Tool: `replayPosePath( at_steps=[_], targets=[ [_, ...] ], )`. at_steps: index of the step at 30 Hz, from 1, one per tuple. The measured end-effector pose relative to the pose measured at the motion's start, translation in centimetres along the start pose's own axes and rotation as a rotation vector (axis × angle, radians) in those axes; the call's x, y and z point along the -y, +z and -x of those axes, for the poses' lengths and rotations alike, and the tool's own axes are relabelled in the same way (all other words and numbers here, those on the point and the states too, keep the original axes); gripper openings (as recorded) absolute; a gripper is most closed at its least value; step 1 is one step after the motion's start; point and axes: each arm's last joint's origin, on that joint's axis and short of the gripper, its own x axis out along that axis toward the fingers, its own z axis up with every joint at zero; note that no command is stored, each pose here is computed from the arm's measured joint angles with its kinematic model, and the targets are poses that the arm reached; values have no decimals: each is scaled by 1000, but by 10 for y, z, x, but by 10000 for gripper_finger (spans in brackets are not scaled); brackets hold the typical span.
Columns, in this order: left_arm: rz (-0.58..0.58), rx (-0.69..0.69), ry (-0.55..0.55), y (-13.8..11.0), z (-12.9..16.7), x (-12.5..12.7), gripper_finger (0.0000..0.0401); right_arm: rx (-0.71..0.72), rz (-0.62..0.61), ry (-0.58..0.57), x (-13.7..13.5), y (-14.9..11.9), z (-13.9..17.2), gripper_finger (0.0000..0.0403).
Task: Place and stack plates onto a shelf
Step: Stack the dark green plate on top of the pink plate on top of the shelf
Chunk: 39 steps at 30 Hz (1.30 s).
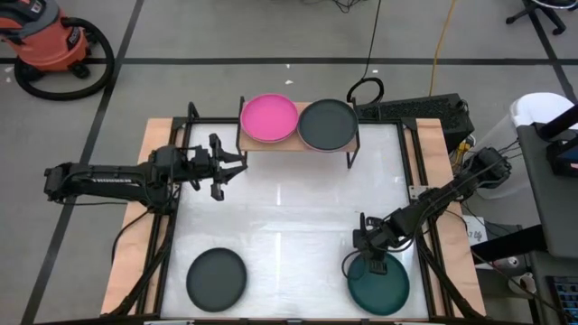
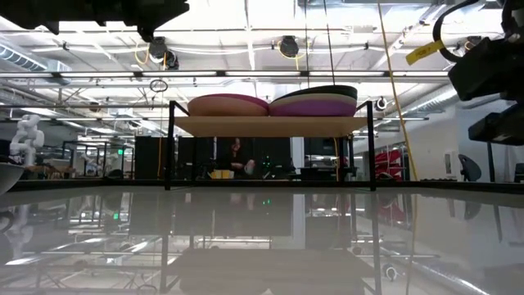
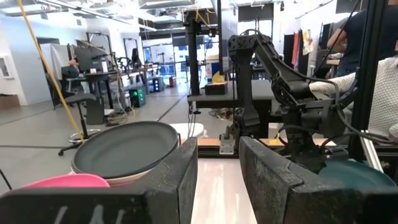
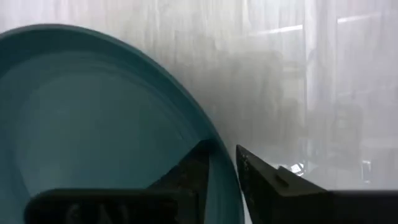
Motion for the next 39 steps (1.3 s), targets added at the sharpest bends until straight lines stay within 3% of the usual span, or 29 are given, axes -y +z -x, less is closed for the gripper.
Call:
replayPosePath(
  at_steps=[6, 16, 20, 27, 31, 39],
  targets=[
    [-6, 2, 0, 0, 0, 0, 126, -1, 3, 2, 0, 0, 0, 7],
    [-10, 3, 0, 0, 0, 0, 126, 38, 28, -5, 1, 0, 6, 2],
    [46, -10, 0, -1, 0, 0, 126, 150, 18, -49, 3, 3, 19, 1],
    [22, -25, -1, -2, 0, 0, 126, 365, -36, -122, 14, 10, 44, 1],
    [55, -18, 7, -2, 0, 0, 127, 479, -77, -122, 22, 20, 56, 1],
    [58, 42, 83, 4, 0, -3, 127, 763, -44, -63, 35, 52, 81, 0]
  ],
)
